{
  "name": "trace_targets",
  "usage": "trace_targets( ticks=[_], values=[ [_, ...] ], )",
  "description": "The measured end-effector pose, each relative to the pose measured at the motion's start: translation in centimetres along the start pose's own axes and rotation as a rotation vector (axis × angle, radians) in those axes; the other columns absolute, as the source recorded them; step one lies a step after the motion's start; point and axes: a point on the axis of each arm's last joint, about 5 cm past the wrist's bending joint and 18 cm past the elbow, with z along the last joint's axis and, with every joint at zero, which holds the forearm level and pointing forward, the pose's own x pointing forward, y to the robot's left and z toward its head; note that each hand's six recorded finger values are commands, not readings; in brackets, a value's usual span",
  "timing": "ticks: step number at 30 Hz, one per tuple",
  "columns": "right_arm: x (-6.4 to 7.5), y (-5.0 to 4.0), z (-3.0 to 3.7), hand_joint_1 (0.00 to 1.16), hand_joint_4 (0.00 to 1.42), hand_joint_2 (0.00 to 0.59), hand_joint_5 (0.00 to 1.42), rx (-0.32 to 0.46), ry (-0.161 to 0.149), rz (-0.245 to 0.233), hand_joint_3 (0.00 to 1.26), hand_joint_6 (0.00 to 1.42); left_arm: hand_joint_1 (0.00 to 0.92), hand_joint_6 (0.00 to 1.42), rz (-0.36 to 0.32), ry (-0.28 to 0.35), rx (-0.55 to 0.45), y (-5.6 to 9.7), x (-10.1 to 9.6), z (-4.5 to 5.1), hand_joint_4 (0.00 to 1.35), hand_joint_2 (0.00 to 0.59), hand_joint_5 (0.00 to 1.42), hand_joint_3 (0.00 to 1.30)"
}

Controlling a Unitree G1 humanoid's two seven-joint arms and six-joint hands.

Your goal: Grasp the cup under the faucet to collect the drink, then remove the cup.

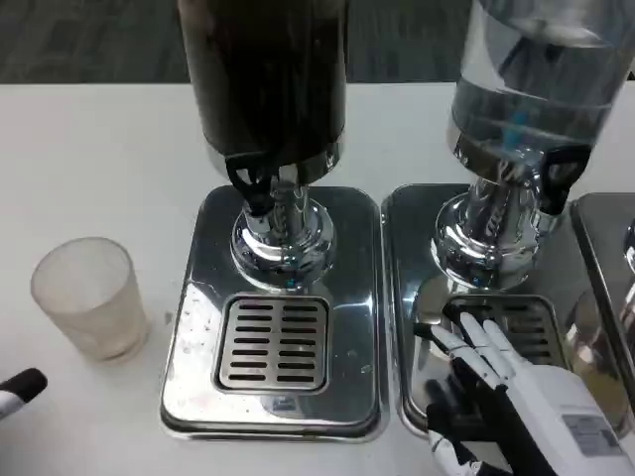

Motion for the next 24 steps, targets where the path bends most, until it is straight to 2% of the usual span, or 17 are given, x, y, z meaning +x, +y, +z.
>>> trace_targets(
  ticks=[9, 24],
  values=[
    [-0.2, 0.14, 0.02, 0.58, 0.0, 0.554, 0.0, 0.006, 0.014, 0.004, 0.14, 0.14, 0.0, 0.0, 0.0, 0.034, -0.017, -0.1, 0.4, -1.18, 0.0, 0.0, 0.0, 0.0],
    [-0.4, 0.35, 0.14, 0.57, 0.0, 0.553, 0.0, 0.021, 0.03, -0.002, 0.15, 0.14, 0.0, 0.0, -0.058, 0.055, -0.015, -0.9, 2.0, -1.67, 0.0, 0.0, 0.0, 0.0]
  ],
)
